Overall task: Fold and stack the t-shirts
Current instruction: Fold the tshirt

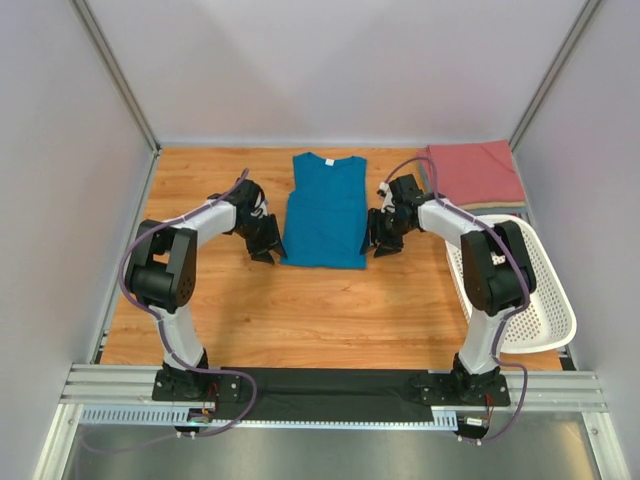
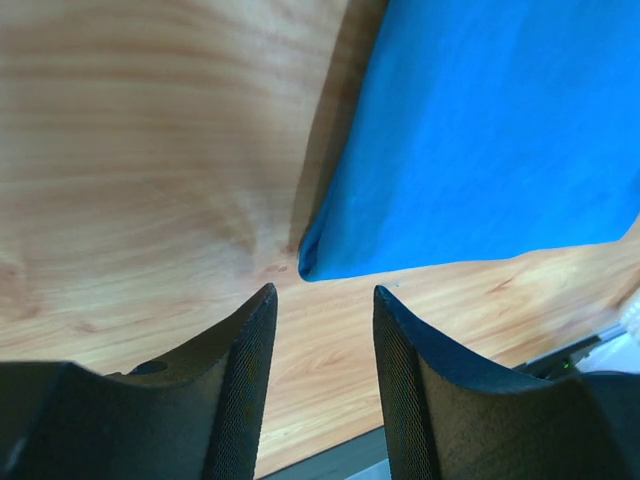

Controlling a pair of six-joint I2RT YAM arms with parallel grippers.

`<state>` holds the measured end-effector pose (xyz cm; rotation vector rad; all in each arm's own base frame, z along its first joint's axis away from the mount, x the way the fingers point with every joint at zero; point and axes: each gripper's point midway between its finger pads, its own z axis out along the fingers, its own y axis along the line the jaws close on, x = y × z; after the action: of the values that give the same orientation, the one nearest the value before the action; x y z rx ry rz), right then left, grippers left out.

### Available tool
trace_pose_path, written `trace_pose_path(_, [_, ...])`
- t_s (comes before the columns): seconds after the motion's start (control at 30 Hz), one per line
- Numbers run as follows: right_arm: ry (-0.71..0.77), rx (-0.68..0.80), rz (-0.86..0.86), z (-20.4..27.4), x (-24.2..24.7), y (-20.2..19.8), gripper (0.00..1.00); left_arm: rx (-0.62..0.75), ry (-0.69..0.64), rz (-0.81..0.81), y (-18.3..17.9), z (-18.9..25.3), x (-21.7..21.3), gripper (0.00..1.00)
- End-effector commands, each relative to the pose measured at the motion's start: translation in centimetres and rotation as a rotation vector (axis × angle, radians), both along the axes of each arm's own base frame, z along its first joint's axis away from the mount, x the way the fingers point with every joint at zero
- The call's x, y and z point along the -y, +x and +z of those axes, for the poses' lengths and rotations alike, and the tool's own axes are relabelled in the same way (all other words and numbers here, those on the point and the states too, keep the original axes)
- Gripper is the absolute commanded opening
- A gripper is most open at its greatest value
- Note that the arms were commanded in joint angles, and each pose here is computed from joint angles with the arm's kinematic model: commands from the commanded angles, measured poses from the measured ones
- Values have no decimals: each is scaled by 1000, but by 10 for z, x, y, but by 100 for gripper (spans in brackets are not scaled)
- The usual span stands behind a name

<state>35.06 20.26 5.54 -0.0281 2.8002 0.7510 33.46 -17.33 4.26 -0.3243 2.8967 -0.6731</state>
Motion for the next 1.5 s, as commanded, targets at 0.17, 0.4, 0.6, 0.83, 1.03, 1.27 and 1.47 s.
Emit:
trace_pose_path(0.17, [68,-2,58,-10,-17,-30,48,33,38,-58,-13,-7,4,49])
trace_pose_path(0.4, [18,-1,37,-28,-11,-35,14,37,66,-45,-8,-18,0,47])
trace_pose_path(0.6, [-3,3,37,-33,-4,-40,0,114,33,-41,-6,6,2,50])
trace_pose_path(0.83, [5,16,25,-24,-5,-40,0,89,-13,-62,-8,-3,11,50])
trace_pose_path(1.03, [10,-4,13,-26,-6,-41,0,41,-13,-72,-12,-18,15,40])
trace_pose_path(1.27, [4,-6,-13,-27,0,-54,0,-1,-2,-75,-23,-29,19,0])
trace_pose_path(1.47, [-18,-22,-48,-35,10,-71,0,-56,74,-22,-53,-32,4,0])
